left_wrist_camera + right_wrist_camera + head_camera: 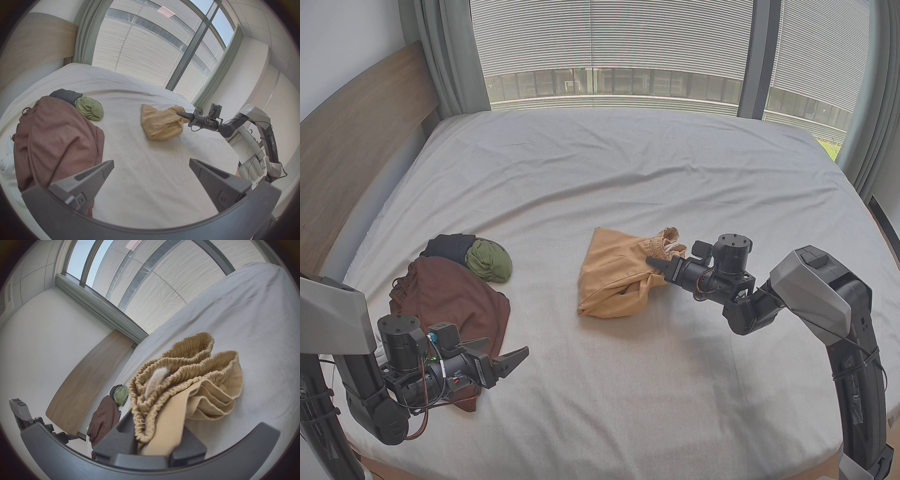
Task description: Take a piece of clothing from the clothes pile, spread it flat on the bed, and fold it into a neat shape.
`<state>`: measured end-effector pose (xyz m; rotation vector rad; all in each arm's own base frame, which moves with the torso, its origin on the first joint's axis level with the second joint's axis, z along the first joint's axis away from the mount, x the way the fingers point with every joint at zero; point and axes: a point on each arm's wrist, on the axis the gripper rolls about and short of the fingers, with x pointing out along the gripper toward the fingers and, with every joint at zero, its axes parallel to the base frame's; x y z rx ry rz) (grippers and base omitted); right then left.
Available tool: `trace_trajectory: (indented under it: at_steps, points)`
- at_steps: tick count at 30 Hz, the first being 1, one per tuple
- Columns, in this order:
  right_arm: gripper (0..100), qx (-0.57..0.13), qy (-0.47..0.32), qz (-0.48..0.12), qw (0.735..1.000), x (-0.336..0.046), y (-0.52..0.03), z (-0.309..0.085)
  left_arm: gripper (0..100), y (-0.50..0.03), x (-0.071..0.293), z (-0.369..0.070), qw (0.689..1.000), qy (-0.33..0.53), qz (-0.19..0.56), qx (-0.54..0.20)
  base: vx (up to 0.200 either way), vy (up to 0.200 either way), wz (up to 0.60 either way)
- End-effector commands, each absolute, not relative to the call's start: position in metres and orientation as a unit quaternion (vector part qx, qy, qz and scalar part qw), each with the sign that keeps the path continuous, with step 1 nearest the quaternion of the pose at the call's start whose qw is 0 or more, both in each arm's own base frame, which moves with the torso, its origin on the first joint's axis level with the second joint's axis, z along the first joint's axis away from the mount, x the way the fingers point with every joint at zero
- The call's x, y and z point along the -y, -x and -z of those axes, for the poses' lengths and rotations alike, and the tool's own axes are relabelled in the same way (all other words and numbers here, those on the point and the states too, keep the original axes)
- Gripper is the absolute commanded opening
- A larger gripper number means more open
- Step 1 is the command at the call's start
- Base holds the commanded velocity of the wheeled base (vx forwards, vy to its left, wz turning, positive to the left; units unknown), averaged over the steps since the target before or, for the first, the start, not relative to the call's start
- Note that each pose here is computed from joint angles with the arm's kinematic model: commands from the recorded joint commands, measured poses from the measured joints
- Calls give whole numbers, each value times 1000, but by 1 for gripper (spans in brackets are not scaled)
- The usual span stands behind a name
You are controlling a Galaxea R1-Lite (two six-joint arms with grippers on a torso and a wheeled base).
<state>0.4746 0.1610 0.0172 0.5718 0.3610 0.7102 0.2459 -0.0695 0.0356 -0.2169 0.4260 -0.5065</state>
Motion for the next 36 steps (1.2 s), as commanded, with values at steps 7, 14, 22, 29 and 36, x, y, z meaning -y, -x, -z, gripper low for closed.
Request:
trace_trajectory:
  at_steps: [7, 14, 22, 29, 36]
  points:
    - [0, -192, -280, -318, 885, -143, -465, 19, 100, -246, 70, -35, 940, 106, 248, -210, 0, 0, 0]
    - [0, -197, -280, -314, 886, -140, -464, 30, 100, -246, 69, -35, 940, 107, 248, -211, 0, 0, 0]
    - [100, -198, -279, -305, 889, -134, -457, 32, 100, -247, 70, -37, 941, 106, 249, -204, 0, 0, 0]
    - [100, -181, -259, -274, 908, -97, -442, 7, 100, -247, 70, -39, 942, 106, 249, -200, 0, 0, 0]
    - [100, -112, -246, -281, 921, -83, -431, -66, 100, -248, 70, -40, 943, 106, 248, -196, 0, 0, 0]
